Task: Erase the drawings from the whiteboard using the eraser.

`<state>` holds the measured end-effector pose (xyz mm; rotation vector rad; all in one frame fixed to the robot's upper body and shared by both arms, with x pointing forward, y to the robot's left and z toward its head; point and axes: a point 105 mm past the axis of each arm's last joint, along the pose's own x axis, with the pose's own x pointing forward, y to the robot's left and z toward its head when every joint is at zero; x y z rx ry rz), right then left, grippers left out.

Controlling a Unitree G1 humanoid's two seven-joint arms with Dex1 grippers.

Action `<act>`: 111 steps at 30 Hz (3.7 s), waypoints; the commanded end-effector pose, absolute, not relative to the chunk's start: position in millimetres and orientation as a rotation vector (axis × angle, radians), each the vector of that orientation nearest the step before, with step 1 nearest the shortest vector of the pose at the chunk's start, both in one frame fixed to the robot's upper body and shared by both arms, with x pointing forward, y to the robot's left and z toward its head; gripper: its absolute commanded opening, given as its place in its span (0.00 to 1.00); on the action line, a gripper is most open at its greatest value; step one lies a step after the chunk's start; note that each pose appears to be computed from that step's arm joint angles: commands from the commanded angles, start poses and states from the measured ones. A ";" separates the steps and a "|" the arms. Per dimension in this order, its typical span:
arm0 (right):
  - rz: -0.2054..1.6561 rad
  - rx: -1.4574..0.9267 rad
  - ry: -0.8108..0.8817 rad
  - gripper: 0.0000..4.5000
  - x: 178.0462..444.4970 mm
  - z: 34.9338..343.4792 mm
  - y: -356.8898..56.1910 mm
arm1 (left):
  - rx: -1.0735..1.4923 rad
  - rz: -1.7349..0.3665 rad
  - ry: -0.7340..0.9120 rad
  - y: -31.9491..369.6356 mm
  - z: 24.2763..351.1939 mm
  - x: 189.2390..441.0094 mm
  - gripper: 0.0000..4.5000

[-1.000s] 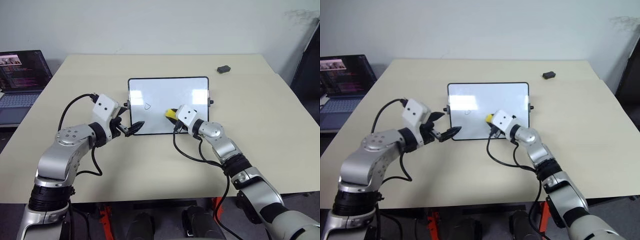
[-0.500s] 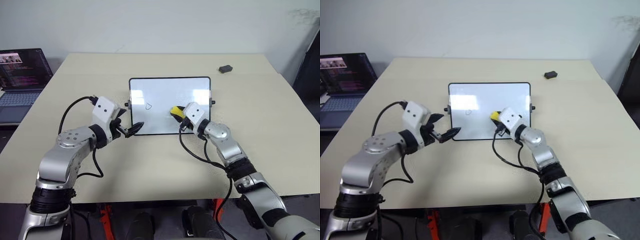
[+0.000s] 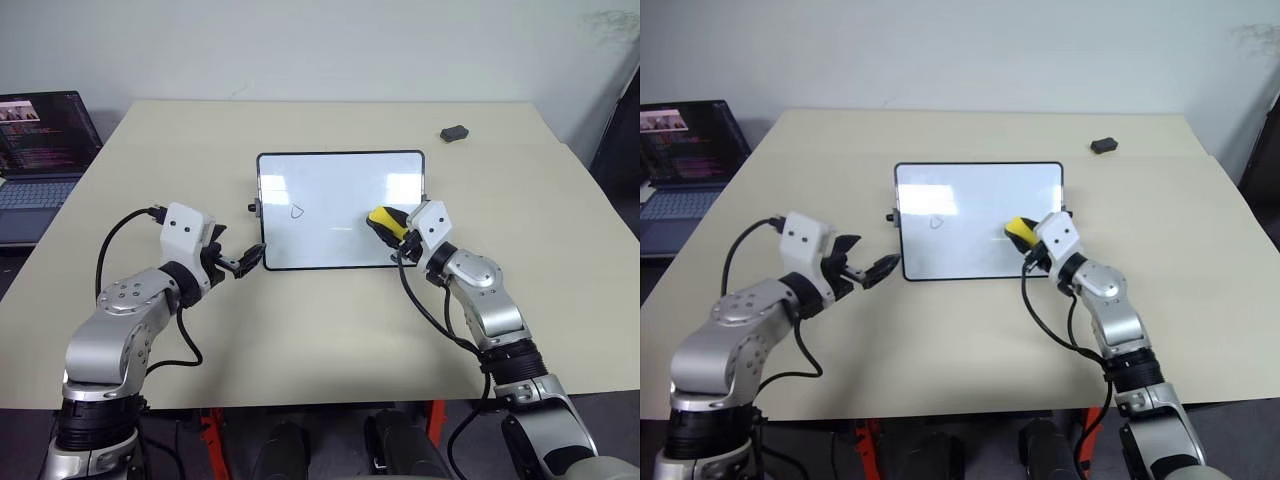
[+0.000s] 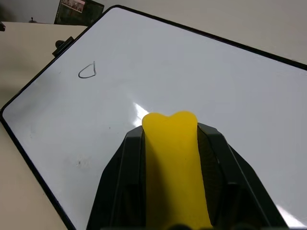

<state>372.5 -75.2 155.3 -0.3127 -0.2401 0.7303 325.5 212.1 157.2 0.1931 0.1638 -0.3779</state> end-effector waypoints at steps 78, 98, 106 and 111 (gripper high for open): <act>1.047 -0.778 -0.204 0.25 395.7 145.6 60.7 | 0.252 -0.536 0.135 192.2 175.3 322.6 1.00; 0.923 -0.640 -0.281 0.25 406.7 181.3 82.0 | 0.250 -0.545 0.139 189.2 174.1 321.9 1.00; 1.072 -0.712 -0.181 0.25 387.1 140.0 90.0 | 0.250 -0.550 0.139 188.5 174.0 322.8 1.00; 1.059 -0.680 -0.226 0.25 386.5 153.4 88.7 | 0.250 -0.557 0.139 186.8 173.8 324.0 1.00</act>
